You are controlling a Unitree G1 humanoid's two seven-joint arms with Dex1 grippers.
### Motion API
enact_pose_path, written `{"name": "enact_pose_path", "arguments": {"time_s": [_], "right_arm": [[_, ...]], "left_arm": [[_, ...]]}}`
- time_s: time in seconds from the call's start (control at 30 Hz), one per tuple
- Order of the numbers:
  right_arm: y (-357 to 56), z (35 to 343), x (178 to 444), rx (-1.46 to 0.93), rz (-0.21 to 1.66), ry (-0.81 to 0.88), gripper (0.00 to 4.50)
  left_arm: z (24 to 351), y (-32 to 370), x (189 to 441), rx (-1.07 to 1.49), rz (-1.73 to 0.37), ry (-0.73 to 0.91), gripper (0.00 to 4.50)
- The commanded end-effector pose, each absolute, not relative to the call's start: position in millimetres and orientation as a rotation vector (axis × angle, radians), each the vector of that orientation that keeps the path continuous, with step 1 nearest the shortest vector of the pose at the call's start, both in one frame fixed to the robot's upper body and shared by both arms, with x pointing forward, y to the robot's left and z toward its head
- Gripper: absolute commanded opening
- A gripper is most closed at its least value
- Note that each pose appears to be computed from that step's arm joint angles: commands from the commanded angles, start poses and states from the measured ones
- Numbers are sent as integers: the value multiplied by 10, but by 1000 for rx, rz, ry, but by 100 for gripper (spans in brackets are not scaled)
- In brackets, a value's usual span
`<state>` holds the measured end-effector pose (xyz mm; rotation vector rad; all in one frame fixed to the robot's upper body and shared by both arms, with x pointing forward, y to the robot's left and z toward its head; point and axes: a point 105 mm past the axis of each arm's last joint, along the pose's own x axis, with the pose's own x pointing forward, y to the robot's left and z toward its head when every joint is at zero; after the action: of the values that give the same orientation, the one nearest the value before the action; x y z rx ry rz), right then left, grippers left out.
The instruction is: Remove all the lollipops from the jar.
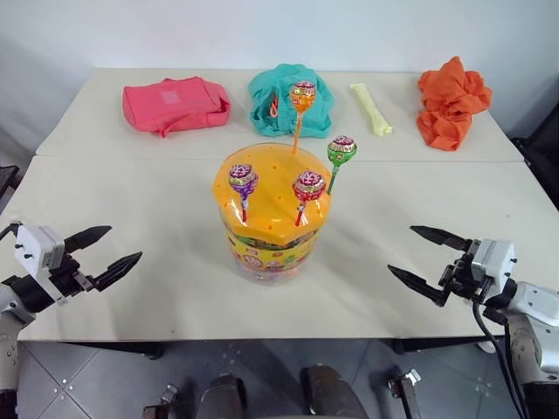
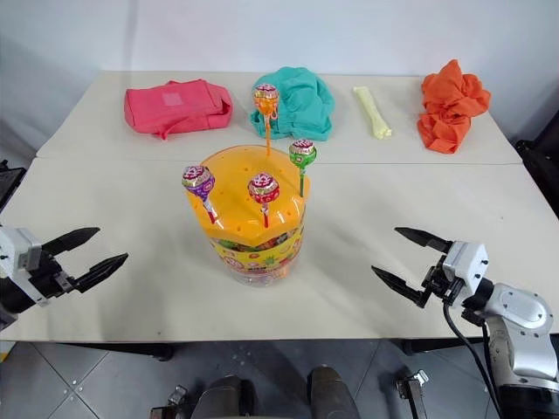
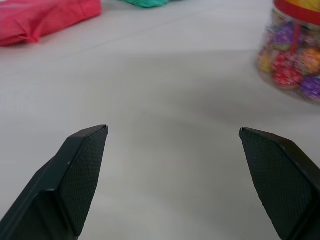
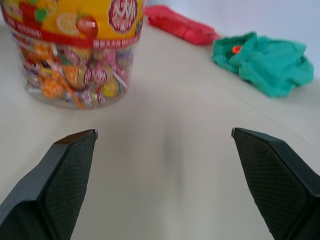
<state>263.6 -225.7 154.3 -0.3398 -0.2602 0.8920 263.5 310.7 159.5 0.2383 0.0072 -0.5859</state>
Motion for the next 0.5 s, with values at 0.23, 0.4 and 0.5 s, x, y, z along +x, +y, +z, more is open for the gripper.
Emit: {"name": "enact_pose_path", "arguments": {"time_s": [0.23, 0.4, 0.5], "right_arm": [[-2173, 2250, 2324, -273, 918, -500, 450], [-1907, 2536, 1985, -212, 1059, -596, 450], [-1789, 2535, 1871, -241, 1140, -595, 450]], "left_arm": [[1824, 2973, 2714, 84, -732, -36, 447], [2032, 2997, 2739, -7, -862, -38, 447], [2331, 2659, 2597, -5, -1114, -33, 447]]}}
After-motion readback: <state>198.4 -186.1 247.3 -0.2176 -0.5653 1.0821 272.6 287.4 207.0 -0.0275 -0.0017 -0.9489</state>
